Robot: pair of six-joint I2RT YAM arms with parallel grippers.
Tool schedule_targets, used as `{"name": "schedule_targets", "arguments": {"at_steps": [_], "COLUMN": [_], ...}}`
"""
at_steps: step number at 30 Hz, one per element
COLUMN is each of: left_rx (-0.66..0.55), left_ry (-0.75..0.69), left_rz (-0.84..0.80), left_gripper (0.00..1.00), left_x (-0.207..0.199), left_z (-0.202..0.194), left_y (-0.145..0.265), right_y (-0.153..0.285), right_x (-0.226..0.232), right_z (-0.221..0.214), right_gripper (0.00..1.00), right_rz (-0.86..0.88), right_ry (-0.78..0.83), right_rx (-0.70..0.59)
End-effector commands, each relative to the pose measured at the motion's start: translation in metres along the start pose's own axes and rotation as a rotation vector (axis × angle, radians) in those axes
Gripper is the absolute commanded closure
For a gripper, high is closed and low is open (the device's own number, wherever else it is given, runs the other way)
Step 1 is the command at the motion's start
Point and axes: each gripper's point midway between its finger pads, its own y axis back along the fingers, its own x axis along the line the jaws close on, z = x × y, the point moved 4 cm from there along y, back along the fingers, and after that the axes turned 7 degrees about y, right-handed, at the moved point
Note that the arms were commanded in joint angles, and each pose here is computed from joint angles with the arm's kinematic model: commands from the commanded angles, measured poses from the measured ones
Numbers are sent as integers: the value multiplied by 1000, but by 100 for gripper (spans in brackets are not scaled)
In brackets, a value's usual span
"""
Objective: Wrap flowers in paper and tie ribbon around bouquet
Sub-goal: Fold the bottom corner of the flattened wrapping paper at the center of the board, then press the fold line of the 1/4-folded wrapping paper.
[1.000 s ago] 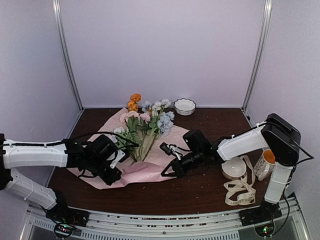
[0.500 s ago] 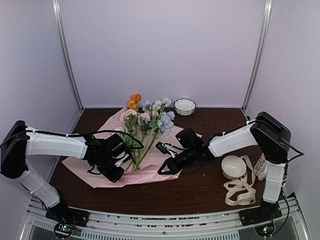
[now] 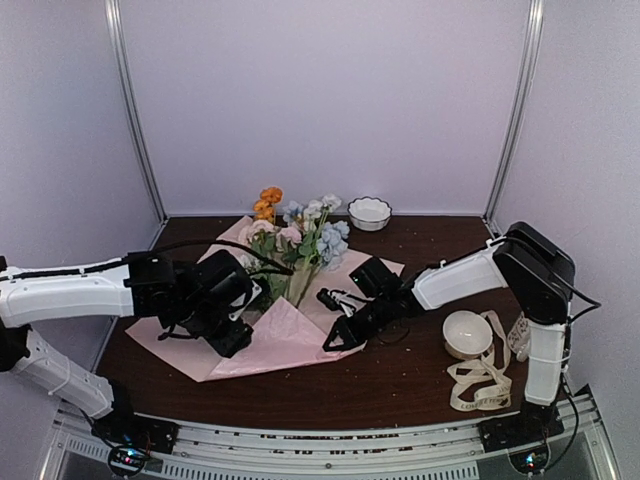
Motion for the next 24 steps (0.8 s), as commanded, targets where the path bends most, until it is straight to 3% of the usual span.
{"name": "schedule_targets", "arguments": {"at_steps": [1, 4, 7, 14, 18, 24], "left_rx": [-57, 49, 155, 207, 247, 245], "left_ry": [-82, -50, 82, 224, 296, 303], "left_rz": [-170, -119, -59, -60, -73, -68], "left_gripper": [53, 55, 55, 61, 62, 62], "left_x": [-45, -46, -23, -11, -10, -6], "left_z": [10, -7, -27, -62, -85, -92], "left_y": [-6, -46, -75, -101, -107, -104], "right_y": [-1, 0, 3, 16, 46, 64], "right_x": [-5, -5, -3, 8, 37, 73], "right_z": [4, 6, 5, 10, 31, 42], "right_gripper": [100, 100, 100, 92, 84, 80], "right_rz": [-27, -29, -32, -28, 26, 75], "right_ry": [-25, -33, -35, 16, 91, 153], "right_rx": [0, 1, 0, -4, -100, -159]}}
